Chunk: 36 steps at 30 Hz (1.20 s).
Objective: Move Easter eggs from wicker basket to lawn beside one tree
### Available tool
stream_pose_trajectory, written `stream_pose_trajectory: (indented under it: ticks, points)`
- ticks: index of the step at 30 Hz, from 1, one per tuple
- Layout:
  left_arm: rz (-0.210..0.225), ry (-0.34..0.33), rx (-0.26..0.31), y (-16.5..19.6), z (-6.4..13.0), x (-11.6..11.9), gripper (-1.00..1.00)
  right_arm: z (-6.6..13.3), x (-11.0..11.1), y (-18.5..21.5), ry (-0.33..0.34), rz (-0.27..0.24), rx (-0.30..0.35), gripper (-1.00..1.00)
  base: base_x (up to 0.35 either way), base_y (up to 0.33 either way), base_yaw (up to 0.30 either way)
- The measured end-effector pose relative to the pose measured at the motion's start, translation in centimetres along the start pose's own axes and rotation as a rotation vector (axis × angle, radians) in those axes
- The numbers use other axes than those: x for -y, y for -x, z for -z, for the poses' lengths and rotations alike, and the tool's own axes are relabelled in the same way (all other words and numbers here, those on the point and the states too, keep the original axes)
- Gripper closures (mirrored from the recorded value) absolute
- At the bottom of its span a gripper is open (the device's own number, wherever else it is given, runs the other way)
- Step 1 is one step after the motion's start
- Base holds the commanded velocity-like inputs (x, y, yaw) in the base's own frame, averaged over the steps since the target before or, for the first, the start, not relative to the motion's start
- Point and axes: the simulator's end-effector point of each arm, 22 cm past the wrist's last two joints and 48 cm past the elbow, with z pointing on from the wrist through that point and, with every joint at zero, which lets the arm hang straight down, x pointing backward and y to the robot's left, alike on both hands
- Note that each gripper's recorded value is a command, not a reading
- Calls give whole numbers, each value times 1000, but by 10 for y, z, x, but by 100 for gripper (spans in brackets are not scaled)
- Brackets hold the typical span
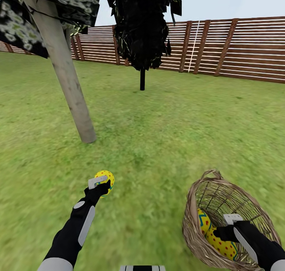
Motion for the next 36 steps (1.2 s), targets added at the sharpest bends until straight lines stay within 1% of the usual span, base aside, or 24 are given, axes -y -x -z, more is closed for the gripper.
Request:
stream_pose_trajectory:
  ticks: [9,17,20,21,36]
  points:
    - [2,8,-32,-19,-8,-4,100,-12,-1,-11,1,-2,-28,-100,0,0,0]
    - [2,18,-62,-37,-14,-9,100,-23,-3,-24,0,11,-64,-100,0,0,0]
    - [1,16,-61,-37,-15,-8,100,-23,-4,-24,0,13,-63,-100,0,0,0]
    - [1,16,-61,-37,-15,-8,100,-24,-4,-24,1,13,-62,100,0,0,0]
    - [2,16,-62,-38,-14,-8,100,-24,-1,-24,-8,23,-62,100,0,0,0]
